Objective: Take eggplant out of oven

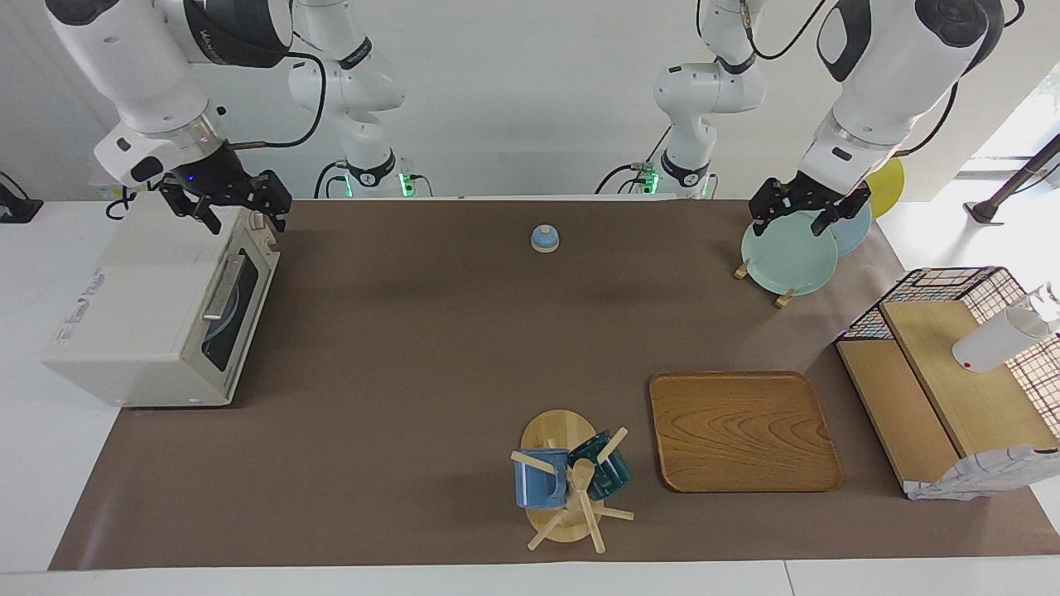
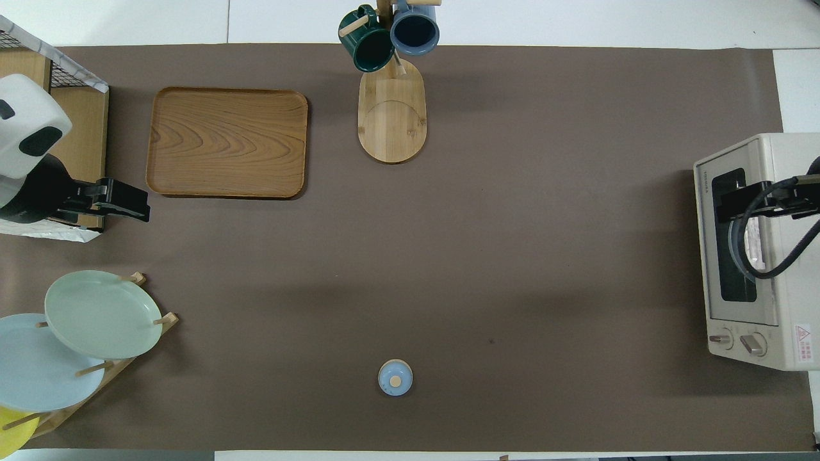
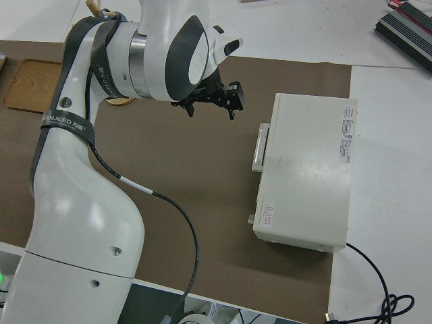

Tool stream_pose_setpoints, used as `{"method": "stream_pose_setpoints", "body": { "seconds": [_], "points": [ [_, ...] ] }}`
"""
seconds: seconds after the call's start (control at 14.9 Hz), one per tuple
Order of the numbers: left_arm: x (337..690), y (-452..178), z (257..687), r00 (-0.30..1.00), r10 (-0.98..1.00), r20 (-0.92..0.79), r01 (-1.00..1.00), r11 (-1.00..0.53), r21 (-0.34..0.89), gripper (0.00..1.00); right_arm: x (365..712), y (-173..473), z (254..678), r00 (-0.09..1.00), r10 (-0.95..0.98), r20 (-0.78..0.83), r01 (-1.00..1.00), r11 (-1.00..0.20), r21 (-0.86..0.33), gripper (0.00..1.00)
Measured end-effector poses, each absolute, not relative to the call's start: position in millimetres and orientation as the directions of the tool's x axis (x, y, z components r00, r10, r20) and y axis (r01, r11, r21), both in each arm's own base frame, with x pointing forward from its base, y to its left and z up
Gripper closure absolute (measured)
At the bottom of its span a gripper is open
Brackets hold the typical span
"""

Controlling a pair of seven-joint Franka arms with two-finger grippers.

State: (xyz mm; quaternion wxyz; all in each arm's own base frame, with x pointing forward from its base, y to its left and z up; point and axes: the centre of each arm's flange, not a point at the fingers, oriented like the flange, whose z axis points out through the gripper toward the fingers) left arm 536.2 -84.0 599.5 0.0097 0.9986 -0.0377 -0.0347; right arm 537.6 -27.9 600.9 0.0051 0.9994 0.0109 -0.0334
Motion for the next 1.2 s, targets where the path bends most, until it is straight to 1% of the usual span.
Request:
{"method": "stream_pose_setpoints", "body": {
  "seconds": [0.87,0.94,1.0,1.07,1.2],
  "points": [
    [536.2,-84.0,599.5,0.995,-0.076,-0.069,-0.075,-0.997,0.022,0.00,537.0,-31.3,601.9,0.998,0.016,-0.065,0.016,-1.000,0.009,0.00],
    [536.2,-84.0,599.5,0.995,-0.076,-0.069,-0.075,-0.997,0.022,0.00,537.0,-31.1,601.9,0.998,0.020,-0.065,0.021,-1.000,0.009,0.07],
    [536.2,-84.0,599.5,0.995,-0.076,-0.069,-0.075,-0.997,0.022,0.00,537.0,-30.8,601.8,0.997,0.033,-0.065,0.033,-0.999,0.008,0.07],
    [536.2,-84.0,599.5,0.995,-0.076,-0.069,-0.075,-0.997,0.022,0.00,537.3,-30.8,601.3,0.997,0.046,-0.063,0.047,-0.999,0.008,0.12],
    [536.2,-84.0,599.5,0.995,-0.076,-0.069,-0.075,-0.997,0.022,0.00,539.9,-32.6,595.6,0.996,0.073,-0.040,0.074,-0.997,0.009,0.34]
  ]
}}
